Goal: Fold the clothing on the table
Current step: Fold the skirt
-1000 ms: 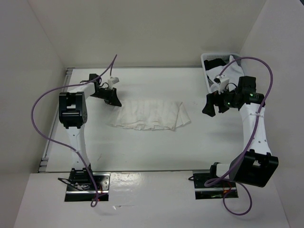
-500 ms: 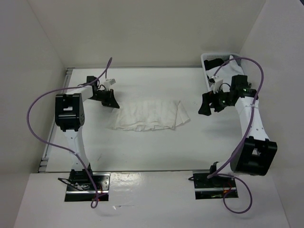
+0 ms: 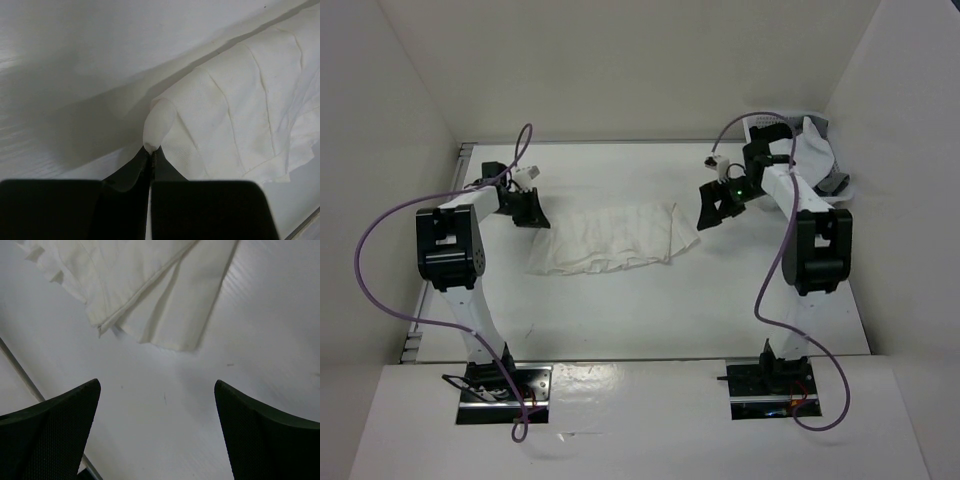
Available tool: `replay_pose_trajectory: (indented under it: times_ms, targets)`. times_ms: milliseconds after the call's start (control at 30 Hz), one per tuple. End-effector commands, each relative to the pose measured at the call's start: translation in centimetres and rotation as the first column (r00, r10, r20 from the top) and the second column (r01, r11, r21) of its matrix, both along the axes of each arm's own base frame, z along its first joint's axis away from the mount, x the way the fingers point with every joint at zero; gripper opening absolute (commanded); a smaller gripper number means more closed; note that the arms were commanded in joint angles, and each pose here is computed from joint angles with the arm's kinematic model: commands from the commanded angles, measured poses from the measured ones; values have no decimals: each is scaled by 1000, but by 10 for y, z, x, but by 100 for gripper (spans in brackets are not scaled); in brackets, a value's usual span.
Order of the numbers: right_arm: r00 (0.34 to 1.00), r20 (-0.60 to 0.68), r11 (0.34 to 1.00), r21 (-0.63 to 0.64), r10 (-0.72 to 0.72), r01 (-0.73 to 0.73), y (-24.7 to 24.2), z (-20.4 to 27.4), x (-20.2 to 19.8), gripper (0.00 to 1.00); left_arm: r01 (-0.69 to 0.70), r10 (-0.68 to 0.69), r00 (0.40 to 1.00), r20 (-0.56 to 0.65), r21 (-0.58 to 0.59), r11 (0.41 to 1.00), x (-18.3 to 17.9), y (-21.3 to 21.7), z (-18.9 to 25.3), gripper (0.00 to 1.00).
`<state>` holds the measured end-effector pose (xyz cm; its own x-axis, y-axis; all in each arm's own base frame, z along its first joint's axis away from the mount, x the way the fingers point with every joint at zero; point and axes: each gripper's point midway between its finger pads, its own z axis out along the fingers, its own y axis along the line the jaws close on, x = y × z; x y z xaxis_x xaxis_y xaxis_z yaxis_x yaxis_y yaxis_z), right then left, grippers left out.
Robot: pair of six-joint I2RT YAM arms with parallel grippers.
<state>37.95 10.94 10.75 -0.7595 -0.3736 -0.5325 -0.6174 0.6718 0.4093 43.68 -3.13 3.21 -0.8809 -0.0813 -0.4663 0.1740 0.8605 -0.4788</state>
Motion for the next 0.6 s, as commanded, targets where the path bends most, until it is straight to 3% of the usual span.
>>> replay_pose_trajectory:
  times_ms: [0,233,567]
  targets:
    - [998,27,997,51,48,-49,25,4,24,99,-43,43,999,-9,9,999,0,8,5,0]
    - [996,-43,995,67,75,-72,37,-30,34,99,-38,37,998,-54,-27,999,-1,7,-8,0]
    - [992,-106,996,65,75,-68,36,-56,18,99,-17,6,996,-89,-115,993,9,-4,-14,0]
